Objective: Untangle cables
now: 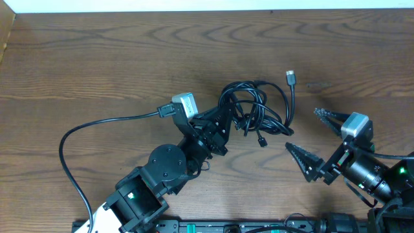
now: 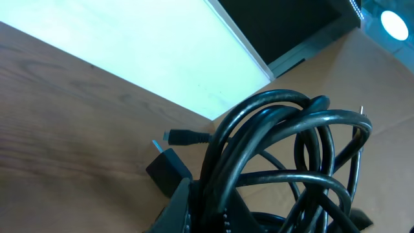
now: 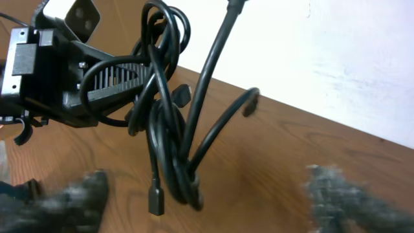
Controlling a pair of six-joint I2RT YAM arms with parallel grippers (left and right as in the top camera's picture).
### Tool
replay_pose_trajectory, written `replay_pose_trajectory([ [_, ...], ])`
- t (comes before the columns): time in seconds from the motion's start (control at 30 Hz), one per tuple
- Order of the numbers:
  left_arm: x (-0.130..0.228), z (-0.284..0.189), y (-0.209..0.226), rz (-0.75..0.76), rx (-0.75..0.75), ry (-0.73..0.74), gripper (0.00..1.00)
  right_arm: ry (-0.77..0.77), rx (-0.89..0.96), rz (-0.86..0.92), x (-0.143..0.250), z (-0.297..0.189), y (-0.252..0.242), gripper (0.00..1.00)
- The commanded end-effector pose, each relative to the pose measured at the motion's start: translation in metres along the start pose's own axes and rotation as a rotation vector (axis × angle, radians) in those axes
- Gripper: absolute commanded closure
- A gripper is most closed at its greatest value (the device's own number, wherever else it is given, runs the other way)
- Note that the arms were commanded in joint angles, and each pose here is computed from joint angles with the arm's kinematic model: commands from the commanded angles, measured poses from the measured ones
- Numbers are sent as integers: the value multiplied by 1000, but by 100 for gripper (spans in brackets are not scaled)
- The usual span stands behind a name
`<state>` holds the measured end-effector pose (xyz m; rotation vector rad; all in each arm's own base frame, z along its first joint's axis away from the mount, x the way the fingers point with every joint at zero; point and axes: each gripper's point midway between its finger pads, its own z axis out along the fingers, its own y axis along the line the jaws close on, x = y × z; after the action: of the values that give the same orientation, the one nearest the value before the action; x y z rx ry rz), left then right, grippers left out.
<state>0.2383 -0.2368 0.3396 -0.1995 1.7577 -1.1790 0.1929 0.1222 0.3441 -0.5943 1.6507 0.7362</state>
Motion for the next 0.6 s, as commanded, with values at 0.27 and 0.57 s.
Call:
replay_pose_trajectory([
  [0.27,4,-4,-17,149,83,40,93,-46,-328,-223,-5,-12,59,2],
  [0.57,20,-11,-46,267,255,125,92,-57,-320,-290,-5,-11,57,4],
])
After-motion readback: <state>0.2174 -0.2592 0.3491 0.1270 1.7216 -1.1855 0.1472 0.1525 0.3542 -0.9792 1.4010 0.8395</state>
